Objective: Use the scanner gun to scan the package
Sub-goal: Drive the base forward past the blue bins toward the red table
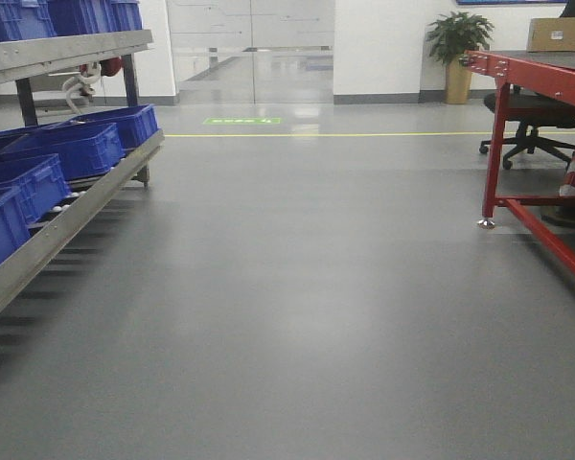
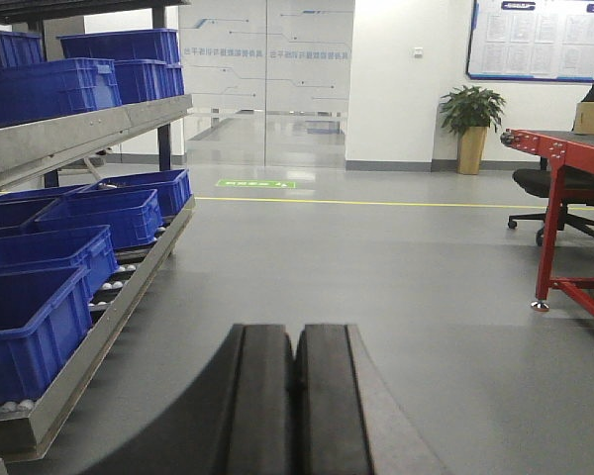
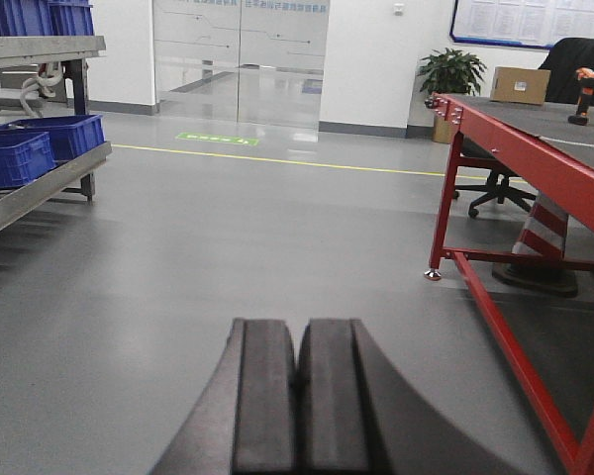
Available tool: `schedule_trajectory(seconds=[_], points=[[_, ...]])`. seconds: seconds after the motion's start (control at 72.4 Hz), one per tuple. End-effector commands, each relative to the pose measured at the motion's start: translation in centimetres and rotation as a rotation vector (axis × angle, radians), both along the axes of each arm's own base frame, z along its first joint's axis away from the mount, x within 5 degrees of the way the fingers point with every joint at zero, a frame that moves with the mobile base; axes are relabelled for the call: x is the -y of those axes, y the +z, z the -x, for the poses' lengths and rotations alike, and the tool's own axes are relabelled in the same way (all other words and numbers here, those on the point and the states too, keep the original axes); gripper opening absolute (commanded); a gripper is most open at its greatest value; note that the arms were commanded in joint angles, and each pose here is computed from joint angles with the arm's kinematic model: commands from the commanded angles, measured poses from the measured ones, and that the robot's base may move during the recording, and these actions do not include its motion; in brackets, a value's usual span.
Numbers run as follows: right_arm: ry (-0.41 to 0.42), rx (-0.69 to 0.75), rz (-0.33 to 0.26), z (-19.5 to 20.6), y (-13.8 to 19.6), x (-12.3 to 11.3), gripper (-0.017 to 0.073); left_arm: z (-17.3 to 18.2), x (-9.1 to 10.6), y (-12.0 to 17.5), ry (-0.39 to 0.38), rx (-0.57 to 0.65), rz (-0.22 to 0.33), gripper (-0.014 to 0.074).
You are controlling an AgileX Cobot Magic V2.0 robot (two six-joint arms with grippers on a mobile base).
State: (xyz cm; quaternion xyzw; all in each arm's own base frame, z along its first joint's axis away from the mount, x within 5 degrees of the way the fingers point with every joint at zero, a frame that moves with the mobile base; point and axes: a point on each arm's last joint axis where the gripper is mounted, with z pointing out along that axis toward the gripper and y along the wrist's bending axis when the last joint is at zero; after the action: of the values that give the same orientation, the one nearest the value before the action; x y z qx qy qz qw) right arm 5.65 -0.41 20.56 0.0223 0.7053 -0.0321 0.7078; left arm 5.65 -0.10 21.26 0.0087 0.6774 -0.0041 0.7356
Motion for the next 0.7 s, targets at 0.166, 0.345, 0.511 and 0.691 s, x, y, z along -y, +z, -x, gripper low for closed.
schedule_trajectory(seconds=[0.166,0.345,0.511,0.691], points=[[-0.003,0.024,0.001,0.03,0.22,0.02,-0.0162,0.06,0.00,0.22,0.001,0.024,-0.004,-0.0111],[-0.003,0.024,0.001,0.03,0.22,0.02,-0.0162,0.06,0.00,0.22,0.001,0.024,-0.004,-0.0111],[-0.003,0.024,0.001,0.03,0.22,0.02,-0.0162,0.06,0.00,0.22,0.001,0.024,-0.004,-0.0111],[-0.003,0.024,0.001,0.03,0.22,0.02,-0.0162,0.06,0.00,0.22,0.001,0.024,-0.004,-0.0111]])
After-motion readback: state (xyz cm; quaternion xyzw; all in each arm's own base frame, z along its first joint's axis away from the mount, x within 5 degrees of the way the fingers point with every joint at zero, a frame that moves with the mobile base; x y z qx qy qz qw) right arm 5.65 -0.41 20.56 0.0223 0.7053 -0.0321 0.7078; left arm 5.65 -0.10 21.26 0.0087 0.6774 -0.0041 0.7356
